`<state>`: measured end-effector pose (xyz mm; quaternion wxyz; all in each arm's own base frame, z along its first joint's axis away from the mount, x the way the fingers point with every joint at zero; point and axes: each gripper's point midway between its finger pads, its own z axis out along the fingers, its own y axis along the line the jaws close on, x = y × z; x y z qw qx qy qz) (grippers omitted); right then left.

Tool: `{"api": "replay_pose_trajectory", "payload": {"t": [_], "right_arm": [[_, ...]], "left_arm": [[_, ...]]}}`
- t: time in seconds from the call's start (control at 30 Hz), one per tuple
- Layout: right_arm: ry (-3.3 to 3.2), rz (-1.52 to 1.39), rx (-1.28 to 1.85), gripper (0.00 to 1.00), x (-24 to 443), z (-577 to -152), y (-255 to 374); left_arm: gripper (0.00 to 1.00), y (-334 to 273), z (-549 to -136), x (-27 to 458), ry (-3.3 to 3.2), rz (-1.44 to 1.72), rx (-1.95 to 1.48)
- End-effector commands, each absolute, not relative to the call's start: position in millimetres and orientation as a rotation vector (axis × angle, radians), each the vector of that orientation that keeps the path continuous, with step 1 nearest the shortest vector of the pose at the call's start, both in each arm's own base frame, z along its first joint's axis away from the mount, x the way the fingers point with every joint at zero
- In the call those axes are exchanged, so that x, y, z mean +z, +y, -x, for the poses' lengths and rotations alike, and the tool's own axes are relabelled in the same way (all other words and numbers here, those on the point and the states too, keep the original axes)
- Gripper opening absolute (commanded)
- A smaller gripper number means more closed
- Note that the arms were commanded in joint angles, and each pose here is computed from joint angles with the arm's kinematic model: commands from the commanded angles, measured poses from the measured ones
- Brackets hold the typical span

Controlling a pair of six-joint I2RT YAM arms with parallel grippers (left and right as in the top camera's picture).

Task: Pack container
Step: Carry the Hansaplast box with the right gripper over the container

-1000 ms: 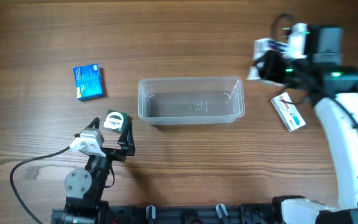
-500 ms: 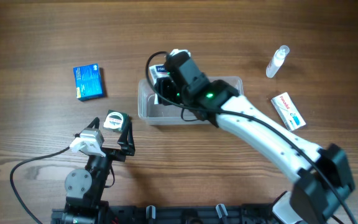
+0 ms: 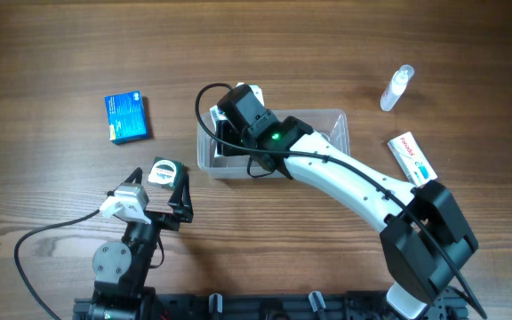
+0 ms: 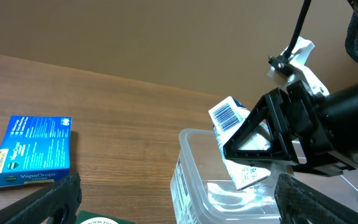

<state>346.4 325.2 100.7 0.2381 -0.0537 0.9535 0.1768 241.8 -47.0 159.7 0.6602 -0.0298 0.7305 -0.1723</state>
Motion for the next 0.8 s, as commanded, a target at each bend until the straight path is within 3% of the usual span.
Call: {"api": "replay_pose_trajectory", "payload": {"t": [0.0,0.4,0.77], "right_arm": [[2.654,0.141,0.492,0.65,83.2,-343.6,332.2],[2.701,0.181,0.557,0.64,71.8,-335.3,341.8],[2.711,0.24,0.414,0.63,64.6,-335.0,324.1]], "left_arm": [[1.0,-45.3,-242.1,156.7,1.657,0.069,-0.38],[1.0,-45.3,-242.1,156.7,1.657,0.069,-0.38],[1.0,-45.3,-242.1,156.7,1.657,0.069,-0.38]]}}
